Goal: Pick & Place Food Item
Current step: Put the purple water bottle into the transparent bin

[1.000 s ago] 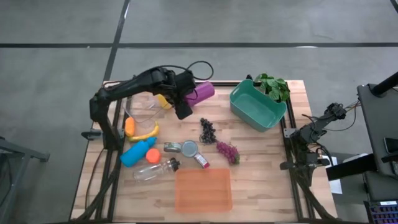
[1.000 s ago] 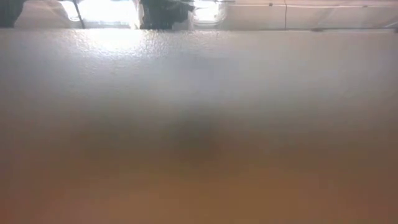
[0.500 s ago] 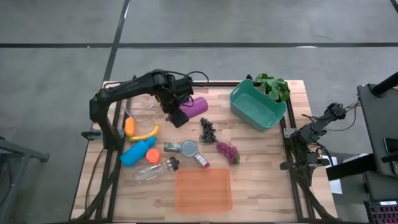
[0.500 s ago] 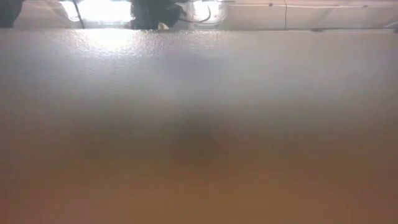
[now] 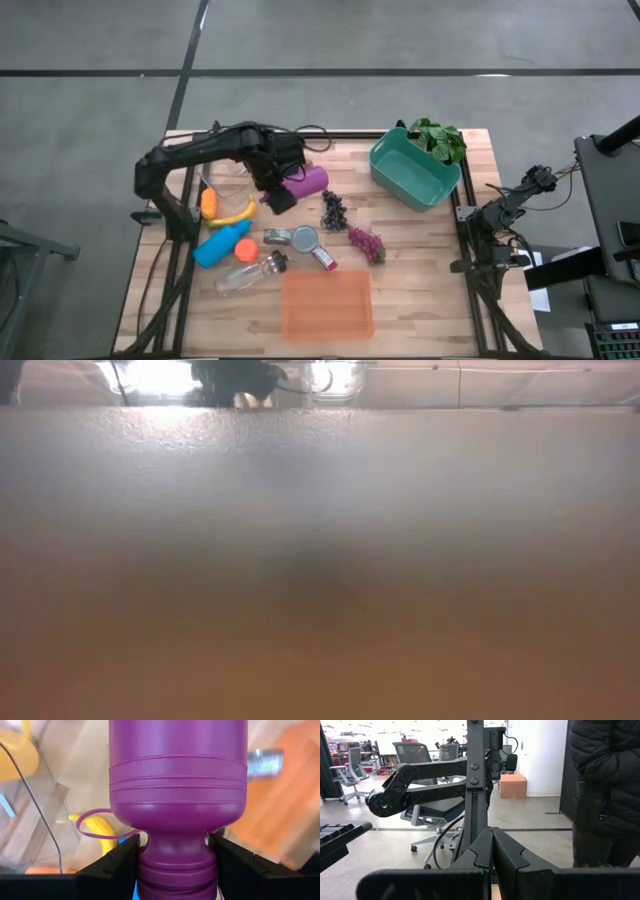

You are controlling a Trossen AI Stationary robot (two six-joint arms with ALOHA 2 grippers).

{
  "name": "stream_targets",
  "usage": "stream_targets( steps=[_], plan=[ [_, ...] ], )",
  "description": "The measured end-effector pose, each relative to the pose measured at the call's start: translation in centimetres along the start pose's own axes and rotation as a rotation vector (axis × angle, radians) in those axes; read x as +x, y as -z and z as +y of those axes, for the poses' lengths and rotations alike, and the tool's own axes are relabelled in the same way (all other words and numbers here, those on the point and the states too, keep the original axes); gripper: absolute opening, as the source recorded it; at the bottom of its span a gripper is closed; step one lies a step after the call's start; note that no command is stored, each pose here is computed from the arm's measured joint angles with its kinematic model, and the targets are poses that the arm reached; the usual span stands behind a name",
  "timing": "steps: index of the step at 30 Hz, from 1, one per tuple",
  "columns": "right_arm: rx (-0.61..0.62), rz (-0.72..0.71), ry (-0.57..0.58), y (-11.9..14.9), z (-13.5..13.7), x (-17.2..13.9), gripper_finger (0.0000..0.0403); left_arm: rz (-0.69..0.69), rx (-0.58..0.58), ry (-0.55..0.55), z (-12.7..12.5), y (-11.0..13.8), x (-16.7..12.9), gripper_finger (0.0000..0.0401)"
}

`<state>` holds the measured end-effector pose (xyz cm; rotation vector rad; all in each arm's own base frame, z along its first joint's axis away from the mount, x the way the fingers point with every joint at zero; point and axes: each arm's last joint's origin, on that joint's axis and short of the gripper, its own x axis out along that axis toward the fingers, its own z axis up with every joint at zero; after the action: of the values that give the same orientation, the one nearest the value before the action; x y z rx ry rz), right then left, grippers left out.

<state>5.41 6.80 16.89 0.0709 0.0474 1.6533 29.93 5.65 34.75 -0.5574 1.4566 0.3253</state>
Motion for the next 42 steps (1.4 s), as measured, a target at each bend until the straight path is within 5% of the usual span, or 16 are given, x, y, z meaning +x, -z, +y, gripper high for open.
stream_targets(
  steps=[5,23,30,42],
  plan=[
    [0.0,0.0,0.0,0.0,0.0,0.0,0.0008,-0.046,0.017,-0.052,-0.2,1.5,-0.7,0.0214],
    [0.0,0.0,0.0,0.0,0.0,0.0,0.0008,0.059,-0.284,-0.046,3.0,8.8,1.4,0.0214],
    [0.0,0.0,0.0,0.0,0.0,0.0,0.0008,0.147,-0.304,-0.021,3.4,9.5,2.9,0.0214],
    [0.0,0.0,0.0,0.0,0.0,0.0,0.0008,0.106,-0.27,-0.022,3.3,9.2,2.9,0.0214]
  ],
)
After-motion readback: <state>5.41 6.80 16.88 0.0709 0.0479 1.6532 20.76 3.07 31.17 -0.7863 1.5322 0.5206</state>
